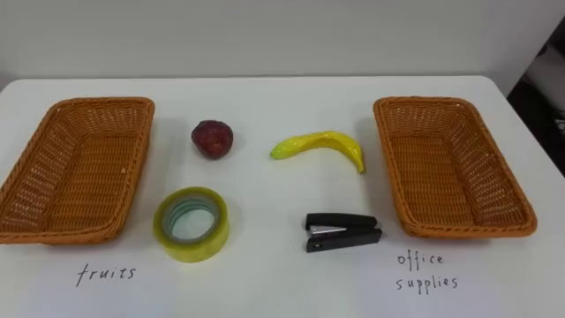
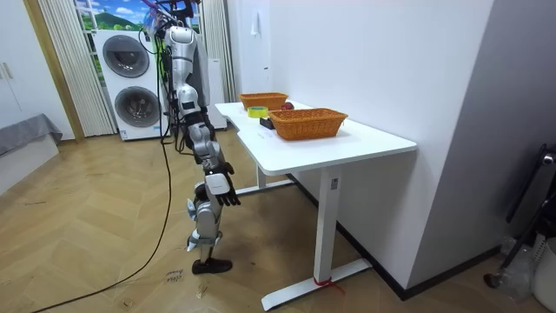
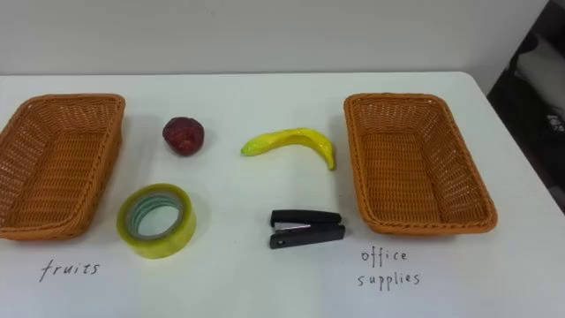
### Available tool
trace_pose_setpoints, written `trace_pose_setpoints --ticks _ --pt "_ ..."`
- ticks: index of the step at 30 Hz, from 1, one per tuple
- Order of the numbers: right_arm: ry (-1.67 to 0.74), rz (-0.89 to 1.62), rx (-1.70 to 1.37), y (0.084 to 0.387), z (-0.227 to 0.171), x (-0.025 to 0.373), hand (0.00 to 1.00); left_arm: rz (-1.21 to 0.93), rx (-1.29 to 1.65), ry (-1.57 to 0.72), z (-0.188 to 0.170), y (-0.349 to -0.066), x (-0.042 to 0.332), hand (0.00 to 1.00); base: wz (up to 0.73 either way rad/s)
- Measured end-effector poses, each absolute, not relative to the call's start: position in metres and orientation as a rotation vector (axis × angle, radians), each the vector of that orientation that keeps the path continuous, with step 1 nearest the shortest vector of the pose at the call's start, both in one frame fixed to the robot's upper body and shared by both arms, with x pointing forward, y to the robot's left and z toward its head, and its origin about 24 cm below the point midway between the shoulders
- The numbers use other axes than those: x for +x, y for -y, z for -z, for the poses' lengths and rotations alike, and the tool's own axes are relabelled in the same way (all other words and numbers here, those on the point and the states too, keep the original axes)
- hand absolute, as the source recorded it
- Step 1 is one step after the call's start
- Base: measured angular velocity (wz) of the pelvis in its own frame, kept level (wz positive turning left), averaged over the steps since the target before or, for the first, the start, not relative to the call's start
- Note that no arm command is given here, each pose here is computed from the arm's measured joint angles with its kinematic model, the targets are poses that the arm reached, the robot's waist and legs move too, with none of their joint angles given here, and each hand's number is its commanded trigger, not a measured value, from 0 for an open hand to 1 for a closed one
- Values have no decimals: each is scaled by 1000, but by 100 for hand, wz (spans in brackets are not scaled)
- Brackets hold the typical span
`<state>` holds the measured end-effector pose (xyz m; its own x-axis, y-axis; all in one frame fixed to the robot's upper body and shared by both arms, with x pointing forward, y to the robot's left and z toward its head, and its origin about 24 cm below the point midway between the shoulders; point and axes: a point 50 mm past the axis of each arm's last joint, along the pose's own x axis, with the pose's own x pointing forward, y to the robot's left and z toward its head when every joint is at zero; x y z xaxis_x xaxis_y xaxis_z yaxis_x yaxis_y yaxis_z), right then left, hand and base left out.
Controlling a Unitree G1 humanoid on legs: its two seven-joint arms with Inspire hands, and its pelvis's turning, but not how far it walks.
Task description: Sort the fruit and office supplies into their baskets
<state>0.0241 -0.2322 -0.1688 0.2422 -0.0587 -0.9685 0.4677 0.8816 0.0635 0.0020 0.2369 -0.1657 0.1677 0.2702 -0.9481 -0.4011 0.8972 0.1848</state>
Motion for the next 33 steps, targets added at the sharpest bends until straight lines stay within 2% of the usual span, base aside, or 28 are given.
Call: trace_pose_setpoints --ticks 20,33 --pt "-1322 436 393 233 170 16 0 -471 -131 -1342 166 -235 -1 0 0" --pt "-1372 863 455 252 166 -28 0 -533 -164 -1377 165 -240 -16 0 -2"
